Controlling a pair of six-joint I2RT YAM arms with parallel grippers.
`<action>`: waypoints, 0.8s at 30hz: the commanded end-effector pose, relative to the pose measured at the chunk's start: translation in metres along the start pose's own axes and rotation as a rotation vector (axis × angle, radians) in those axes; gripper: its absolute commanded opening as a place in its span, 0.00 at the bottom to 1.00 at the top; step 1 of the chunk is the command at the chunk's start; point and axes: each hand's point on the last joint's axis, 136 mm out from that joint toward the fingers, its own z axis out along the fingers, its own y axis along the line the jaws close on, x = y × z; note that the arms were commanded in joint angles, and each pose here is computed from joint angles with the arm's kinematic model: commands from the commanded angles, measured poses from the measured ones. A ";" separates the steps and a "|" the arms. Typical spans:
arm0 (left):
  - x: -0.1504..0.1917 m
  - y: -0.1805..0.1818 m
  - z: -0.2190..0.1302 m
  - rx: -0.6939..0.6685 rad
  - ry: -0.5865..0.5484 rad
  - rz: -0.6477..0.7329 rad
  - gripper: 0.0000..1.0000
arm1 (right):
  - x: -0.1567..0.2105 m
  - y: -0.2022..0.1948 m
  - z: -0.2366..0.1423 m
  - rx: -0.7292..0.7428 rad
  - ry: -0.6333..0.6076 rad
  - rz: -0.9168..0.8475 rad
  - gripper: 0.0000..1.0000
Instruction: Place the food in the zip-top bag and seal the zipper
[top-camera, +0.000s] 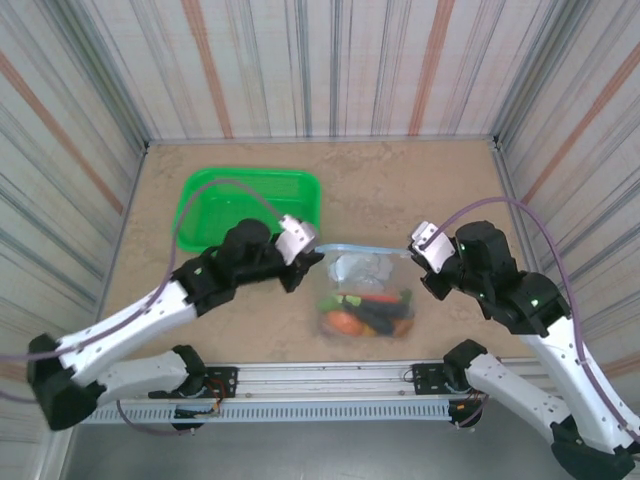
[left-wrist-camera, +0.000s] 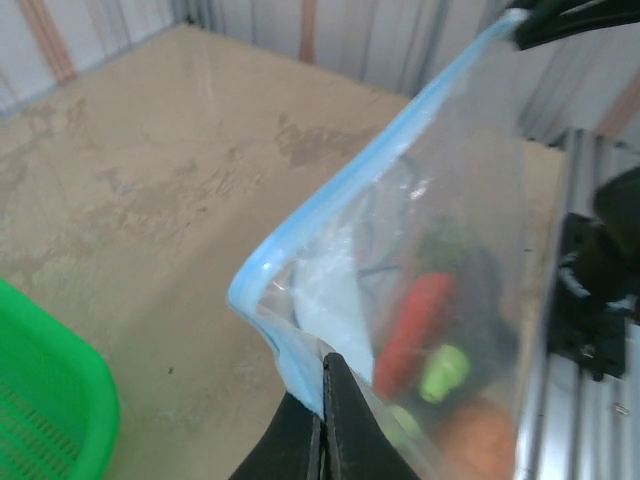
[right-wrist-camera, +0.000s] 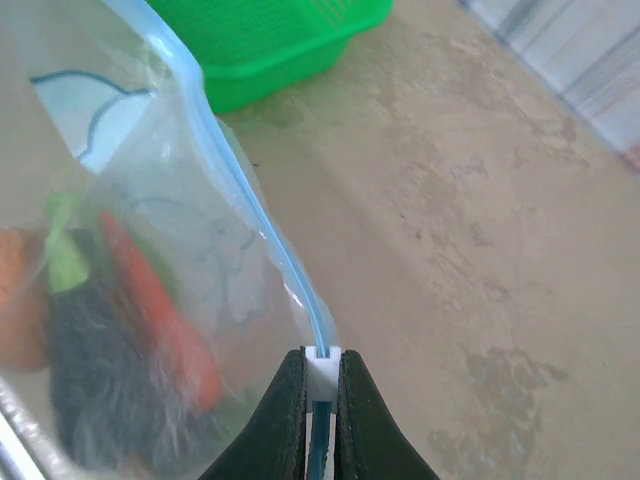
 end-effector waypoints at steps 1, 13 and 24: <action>-0.022 0.046 0.038 -0.081 -0.002 -0.085 0.04 | -0.004 -0.039 0.025 0.161 -0.015 0.132 0.00; -0.074 0.130 0.047 -0.294 -0.024 -0.086 0.99 | 0.079 -0.195 0.179 0.455 0.244 0.686 0.32; -0.004 0.120 -0.050 -0.379 0.028 -0.376 0.99 | -0.005 -0.166 0.172 0.417 0.107 0.508 0.57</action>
